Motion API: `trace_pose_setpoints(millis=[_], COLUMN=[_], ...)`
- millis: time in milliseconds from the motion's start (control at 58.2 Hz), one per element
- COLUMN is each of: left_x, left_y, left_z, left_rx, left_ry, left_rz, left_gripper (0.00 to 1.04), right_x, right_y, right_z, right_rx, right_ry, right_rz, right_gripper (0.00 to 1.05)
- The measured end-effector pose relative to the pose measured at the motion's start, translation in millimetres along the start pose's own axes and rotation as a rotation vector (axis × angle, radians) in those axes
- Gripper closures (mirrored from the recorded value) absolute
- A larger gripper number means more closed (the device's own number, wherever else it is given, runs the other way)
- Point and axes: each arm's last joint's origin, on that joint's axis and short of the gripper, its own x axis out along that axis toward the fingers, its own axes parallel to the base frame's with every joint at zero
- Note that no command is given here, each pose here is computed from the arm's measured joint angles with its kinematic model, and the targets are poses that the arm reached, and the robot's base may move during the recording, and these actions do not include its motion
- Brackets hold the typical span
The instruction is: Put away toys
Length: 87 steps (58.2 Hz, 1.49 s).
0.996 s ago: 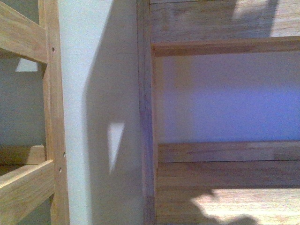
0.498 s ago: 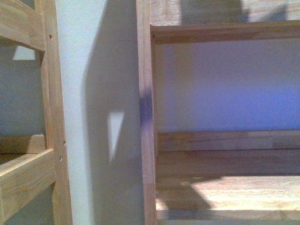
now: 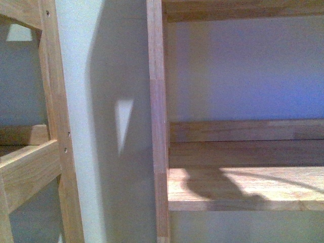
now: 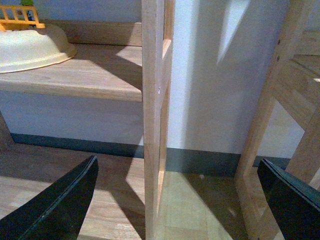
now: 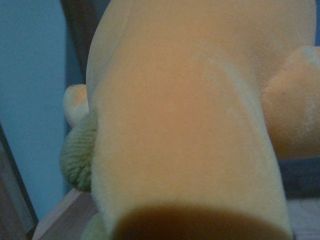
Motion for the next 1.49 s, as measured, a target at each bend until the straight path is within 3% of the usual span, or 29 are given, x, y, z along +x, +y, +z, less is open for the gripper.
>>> trace_pose_setpoints(millis=[172,429,979,1237,1374,1426,1495], left_x=[0.0,0.0,0.0,0.0,0.0,0.0,0.0], left_y=[0.0,0.0,0.0,0.0,0.0,0.0,0.0], left_z=[0.0,0.0,0.0,0.0,0.0,0.0,0.0], left_rx=[0.0,0.0,0.0,0.0,0.0,0.0,0.0], left_ry=[0.0,0.0,0.0,0.0,0.0,0.0,0.0], left_rz=[0.0,0.0,0.0,0.0,0.0,0.0,0.0], left_gripper=[0.06,0.06,0.06,0.06,0.06,0.06,0.06], right_x=[21.8,37.9,58.7,58.3,57.0,56.4,54.5], right_y=[-7.8,-2.1,19.4,21.4,22.0,22.7,22.8], right_z=[-17.6,-34.3,-42.5,-42.8,-37.8,-35.9,-31.2], right_rx=[0.207,0.405,0.63,0.621,0.569,0.548,0.534], right_ry=[0.099,0.25,0.393,0.372,0.3,0.275,0.242], right_rz=[0.037,0.119,0.249,0.199,0.139,0.12,0.098], right_gripper=[0.86,0.86,0.86,0.3,0.07,0.0,0.0])
